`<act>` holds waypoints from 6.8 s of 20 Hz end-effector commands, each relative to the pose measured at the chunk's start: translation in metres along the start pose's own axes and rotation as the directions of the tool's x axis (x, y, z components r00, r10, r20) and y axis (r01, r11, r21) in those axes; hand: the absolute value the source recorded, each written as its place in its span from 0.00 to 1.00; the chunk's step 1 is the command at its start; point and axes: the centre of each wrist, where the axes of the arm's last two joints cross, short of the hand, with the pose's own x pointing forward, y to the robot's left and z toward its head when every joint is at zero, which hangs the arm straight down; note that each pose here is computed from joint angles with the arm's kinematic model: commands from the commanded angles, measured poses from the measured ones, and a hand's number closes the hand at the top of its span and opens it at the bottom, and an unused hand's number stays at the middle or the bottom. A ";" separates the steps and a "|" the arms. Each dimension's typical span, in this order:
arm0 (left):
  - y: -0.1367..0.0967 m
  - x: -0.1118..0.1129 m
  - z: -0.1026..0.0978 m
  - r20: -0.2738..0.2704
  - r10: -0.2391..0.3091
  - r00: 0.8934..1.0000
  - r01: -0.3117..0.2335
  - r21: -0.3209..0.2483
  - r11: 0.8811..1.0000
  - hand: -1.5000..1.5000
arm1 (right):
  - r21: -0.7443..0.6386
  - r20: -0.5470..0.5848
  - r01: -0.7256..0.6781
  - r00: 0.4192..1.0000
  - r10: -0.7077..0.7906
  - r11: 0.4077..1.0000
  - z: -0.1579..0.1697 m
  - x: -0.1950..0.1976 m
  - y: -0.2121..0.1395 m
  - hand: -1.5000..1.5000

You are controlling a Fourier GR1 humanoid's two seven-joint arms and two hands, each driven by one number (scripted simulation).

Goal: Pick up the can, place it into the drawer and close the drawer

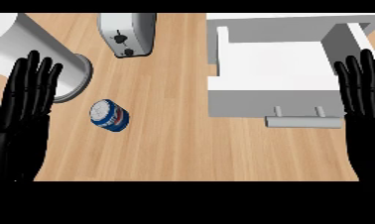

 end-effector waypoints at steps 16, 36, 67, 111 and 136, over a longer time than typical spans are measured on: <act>0.052 0.027 0.027 -0.369 -0.028 0.929 0.061 0.078 0.995 0.00 | -0.189 -0.332 -0.064 0.943 -0.002 0.980 0.036 -0.017 -0.040 0.00; 0.075 0.036 0.049 -0.411 0.226 0.883 -0.138 0.232 0.963 0.00 | -0.178 -0.329 -0.042 0.944 -0.019 0.983 0.101 0.014 -0.107 0.00; 0.041 -0.107 0.039 -0.524 0.278 0.805 -0.112 0.326 0.939 0.00 | -0.158 -0.333 -0.042 0.943 -0.013 0.986 0.122 0.037 -0.146 0.00; 0.040 -0.248 0.081 -0.514 0.429 0.743 -0.208 0.432 0.878 1.00 | -0.163 -0.340 -0.034 0.940 -0.024 0.986 0.136 0.038 -0.142 0.00; -0.040 -0.175 -0.029 -0.391 0.462 0.796 -0.413 0.208 0.887 1.00 | -0.192 -0.328 -0.026 0.944 -0.039 0.981 0.131 0.067 -0.126 0.00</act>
